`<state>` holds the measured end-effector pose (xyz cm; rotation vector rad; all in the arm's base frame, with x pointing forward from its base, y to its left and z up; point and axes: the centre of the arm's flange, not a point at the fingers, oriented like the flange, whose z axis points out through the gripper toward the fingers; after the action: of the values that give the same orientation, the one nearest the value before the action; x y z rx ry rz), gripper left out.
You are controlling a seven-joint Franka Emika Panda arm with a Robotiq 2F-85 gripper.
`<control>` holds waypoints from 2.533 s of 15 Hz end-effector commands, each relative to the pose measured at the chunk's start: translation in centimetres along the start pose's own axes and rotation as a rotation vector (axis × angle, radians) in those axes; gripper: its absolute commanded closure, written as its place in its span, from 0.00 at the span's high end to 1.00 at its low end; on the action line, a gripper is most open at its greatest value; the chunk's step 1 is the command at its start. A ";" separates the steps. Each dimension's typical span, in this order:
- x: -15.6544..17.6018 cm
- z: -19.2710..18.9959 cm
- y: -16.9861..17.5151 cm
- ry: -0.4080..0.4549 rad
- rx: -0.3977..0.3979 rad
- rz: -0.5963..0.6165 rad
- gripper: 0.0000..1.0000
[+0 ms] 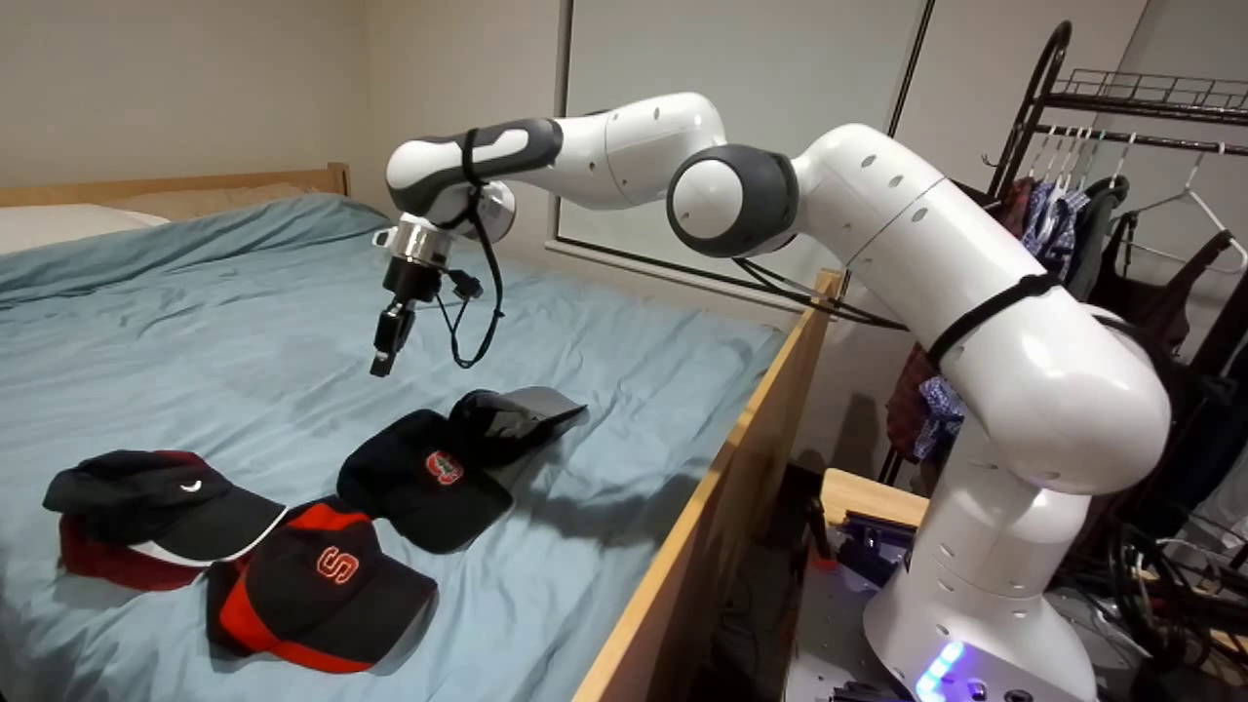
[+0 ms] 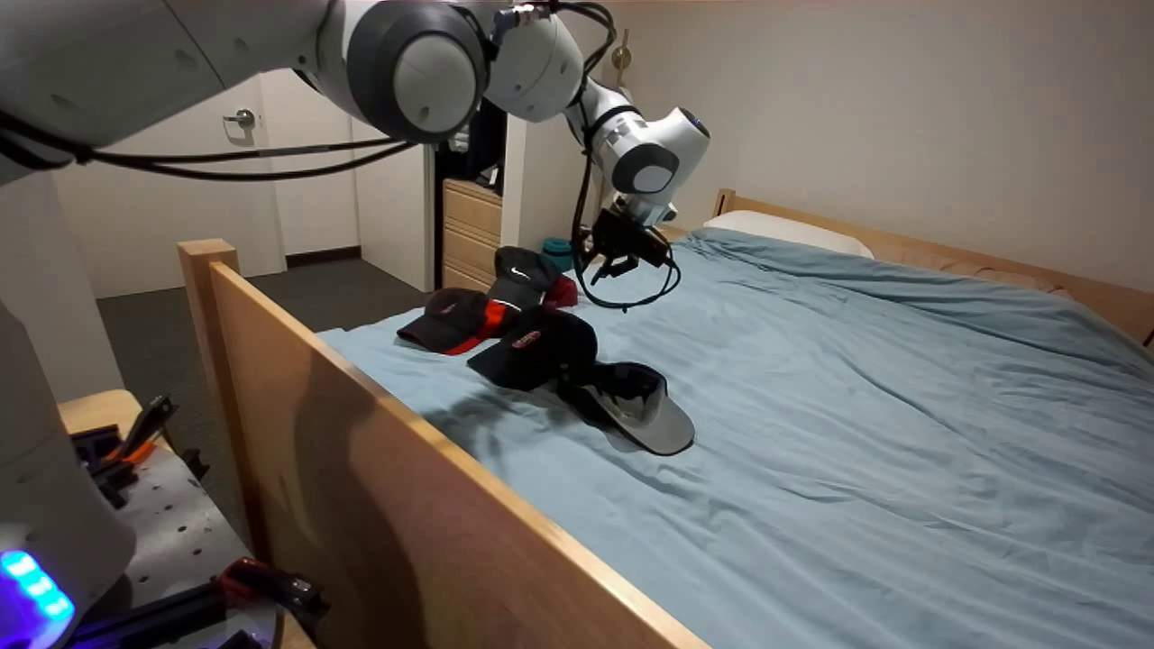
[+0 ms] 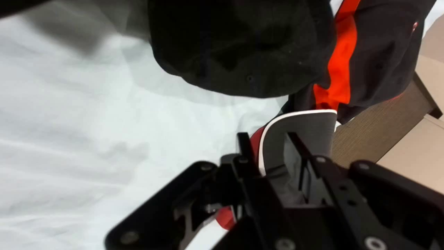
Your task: Move the caps on the right to the left
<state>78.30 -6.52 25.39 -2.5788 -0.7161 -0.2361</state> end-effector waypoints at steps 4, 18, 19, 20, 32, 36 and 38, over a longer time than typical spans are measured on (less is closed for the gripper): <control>0.5 -2.4 -1.3 0.077 -0.147 0.038 0.81; -7.3 -11.7 0.4 -0.254 -0.424 0.350 1.00; -7.9 -10.3 0.4 -0.287 -0.355 0.340 1.00; -8.4 -8.7 0.2 -0.333 -0.314 0.364 1.00; -13.8 2.8 -0.2 -0.330 -0.262 0.608 1.00; -15.4 4.7 0.5 -0.248 -0.323 0.615 1.00; -15.9 5.8 0.8 -0.218 -0.325 0.607 1.00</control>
<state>67.20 -11.84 16.44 -3.0293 0.0403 0.2099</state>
